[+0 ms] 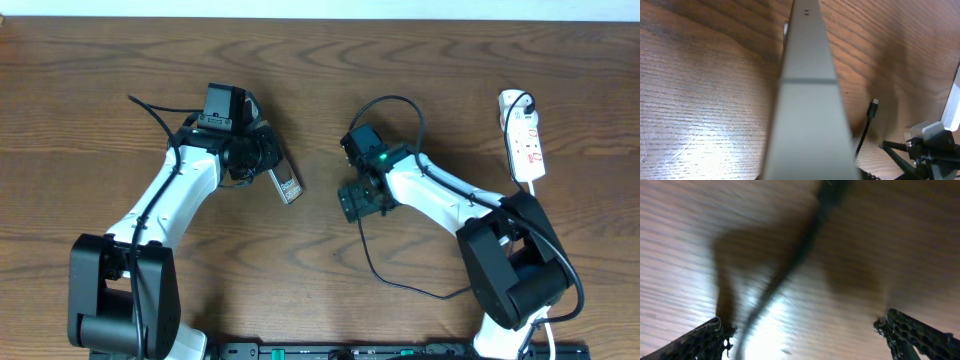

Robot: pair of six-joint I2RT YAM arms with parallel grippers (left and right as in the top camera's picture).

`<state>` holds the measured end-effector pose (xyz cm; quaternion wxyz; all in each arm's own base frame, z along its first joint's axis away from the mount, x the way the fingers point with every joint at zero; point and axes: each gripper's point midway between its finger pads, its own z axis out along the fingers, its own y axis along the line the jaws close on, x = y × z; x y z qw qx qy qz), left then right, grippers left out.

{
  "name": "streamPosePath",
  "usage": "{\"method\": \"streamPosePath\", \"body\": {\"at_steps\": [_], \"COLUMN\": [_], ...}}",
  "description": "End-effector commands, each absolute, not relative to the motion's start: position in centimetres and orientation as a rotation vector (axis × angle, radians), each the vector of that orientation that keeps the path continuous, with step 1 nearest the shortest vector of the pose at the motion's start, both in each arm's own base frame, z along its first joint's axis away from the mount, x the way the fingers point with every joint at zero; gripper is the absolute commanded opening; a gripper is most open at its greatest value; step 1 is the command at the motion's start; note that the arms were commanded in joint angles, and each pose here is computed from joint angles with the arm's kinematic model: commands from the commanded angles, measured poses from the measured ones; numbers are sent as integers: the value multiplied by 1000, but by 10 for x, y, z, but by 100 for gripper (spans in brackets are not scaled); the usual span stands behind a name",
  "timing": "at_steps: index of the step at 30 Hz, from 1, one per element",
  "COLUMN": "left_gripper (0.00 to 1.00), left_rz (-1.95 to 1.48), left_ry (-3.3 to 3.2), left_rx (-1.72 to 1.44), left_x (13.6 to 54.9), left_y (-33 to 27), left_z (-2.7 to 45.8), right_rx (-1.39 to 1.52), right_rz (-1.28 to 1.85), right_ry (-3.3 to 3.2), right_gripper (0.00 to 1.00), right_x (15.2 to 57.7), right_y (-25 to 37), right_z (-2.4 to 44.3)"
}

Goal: Plug charger to phone and switch on socket

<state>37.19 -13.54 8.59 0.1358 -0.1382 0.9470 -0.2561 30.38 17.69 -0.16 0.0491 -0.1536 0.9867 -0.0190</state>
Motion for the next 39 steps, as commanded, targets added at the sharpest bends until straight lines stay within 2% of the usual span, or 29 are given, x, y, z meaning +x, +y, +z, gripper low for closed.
{"method": "streamPosePath", "body": {"at_steps": [1,4,10,11,14,17,22,26,29,31,32,35,39], "left_gripper": [7,7,8,8,7,8,7,7,7,7,8,8,7], "left_rz": [-752,-752,-752,-752,-752,-752,-749,-742,-739,-737,-736,-735,-730], "left_ry": [2727,2727,2727,2727,2727,2727,2738,2737,2737,2737,2738,2745,2750], "left_rx": [-384,-384,-384,-384,-384,-384,-389,-354,-334,-325,-322,-324,-309], "left_x": [373,373,373,373,373,373,371,371,371,371,371,369,368], "left_y": [-136,-136,-136,-136,-136,-136,-135,-135,-135,-135,-135,-135,-135], "left_z": [92,92,92,92,92,92,91,91,91,91,91,90,90], "right_rx": [-421,-330,-92,-64,43,134,372,410,503,496,487,468,482], "right_rz": [-455,-623,-636,-609,-228,13,-9,12,4,43,81,151,123], "right_ry": [3027,3049,3117,3126,3202,3248,3276,3222,3111,3039,2986,2980,3050], "right_gripper": [99,99,99,99,99,99,99,98,80,59,44,43,42], "right_x": [303,302,304,305,311,306,291,300,324,343,357,360,342], "right_y": [114,76,32,31,58,75,69,68,60,62,65,74,72], "right_z": [-12,-6,-3,-3,-8,-9,-16,-24,-26,-25,-24,-23,-25]}}
